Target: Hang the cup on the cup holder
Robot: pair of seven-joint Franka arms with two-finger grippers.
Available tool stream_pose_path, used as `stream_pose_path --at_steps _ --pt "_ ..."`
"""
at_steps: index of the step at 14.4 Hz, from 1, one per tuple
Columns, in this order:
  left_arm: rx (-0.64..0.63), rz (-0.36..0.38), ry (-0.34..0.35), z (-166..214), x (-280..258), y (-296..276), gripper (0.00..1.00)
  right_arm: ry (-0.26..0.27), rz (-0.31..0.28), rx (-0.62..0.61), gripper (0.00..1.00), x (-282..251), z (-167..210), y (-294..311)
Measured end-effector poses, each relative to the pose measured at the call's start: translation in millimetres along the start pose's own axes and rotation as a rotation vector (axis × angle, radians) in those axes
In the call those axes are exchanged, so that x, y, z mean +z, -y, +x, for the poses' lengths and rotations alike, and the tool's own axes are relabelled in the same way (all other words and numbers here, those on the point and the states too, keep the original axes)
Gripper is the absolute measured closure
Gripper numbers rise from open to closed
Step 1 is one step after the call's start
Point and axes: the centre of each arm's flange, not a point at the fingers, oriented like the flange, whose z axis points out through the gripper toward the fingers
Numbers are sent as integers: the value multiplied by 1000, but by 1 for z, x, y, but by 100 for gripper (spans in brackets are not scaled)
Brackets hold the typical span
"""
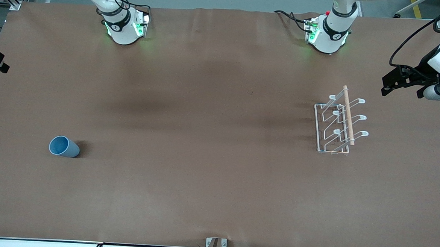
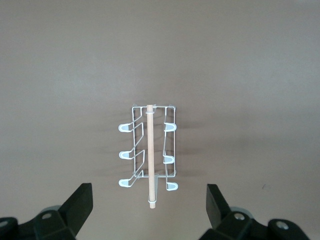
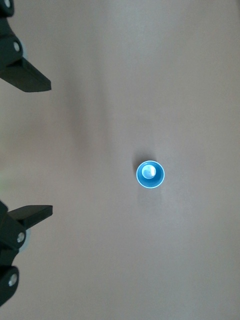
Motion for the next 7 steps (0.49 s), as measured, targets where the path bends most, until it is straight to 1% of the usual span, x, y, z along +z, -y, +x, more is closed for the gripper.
stream_pose_path --at_steps 7 --pt "-5 0 5 2 3 4 0 20 0 2 0 4 -1 -1"
